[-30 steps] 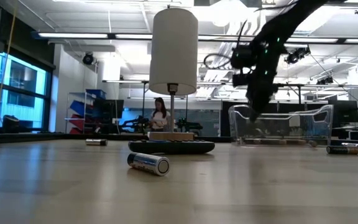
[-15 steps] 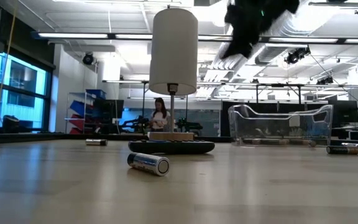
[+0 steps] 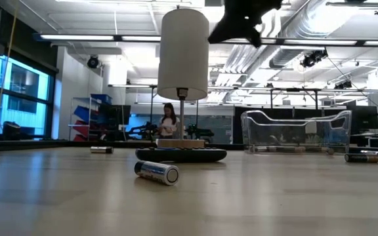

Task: Sort batteries
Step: Put the silver battery into the bottom transparent bin

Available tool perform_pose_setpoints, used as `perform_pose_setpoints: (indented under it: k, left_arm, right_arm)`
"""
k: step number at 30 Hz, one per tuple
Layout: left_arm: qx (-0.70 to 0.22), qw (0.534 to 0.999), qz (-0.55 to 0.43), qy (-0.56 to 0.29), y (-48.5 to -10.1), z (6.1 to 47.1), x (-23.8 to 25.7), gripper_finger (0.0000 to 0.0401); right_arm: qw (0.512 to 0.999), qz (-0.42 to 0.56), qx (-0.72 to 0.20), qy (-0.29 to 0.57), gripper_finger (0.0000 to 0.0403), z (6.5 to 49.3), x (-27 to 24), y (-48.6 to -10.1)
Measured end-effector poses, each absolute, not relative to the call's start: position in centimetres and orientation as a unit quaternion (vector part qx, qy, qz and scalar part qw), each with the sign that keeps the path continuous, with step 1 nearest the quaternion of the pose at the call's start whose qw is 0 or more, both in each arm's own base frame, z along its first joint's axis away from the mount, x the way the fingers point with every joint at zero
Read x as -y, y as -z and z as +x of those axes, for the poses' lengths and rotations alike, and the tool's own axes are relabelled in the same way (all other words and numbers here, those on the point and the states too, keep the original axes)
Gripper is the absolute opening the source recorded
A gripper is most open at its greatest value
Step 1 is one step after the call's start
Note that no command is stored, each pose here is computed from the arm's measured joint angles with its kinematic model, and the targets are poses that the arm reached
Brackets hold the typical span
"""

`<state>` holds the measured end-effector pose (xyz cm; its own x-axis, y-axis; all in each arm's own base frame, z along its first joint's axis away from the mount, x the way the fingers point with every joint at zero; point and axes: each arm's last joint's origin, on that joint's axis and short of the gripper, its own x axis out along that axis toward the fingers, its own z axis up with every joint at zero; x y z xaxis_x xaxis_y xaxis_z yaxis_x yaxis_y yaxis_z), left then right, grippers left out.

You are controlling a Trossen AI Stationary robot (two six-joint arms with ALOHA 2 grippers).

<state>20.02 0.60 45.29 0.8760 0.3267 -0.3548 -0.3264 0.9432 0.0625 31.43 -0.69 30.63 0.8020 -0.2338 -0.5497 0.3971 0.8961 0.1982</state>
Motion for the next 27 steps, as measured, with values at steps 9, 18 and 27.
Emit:
perform_pose_setpoints:
  k: [9,18,27]
  left_arm:
    - [-0.185,0.971,0.009,-0.152,-45.3,20.1,-0.5,0.0193]
    - [-0.183,0.969,0.005,-0.169,-45.1,21.0,-1.2,0.0193]
    - [-0.202,0.95,-0.054,-0.232,-43.7,23.3,-2.8,0.0193]
  right_arm:
    - [0.848,0.283,-0.312,0.321,0.0001,27.7,4.8,-30.4]
    - [0.802,0.246,-0.444,0.316,0.007,23.3,13.0,-28.7]
    - [0.836,0.082,-0.532,0.107,0.0183,22.2,20.1,-24.2]
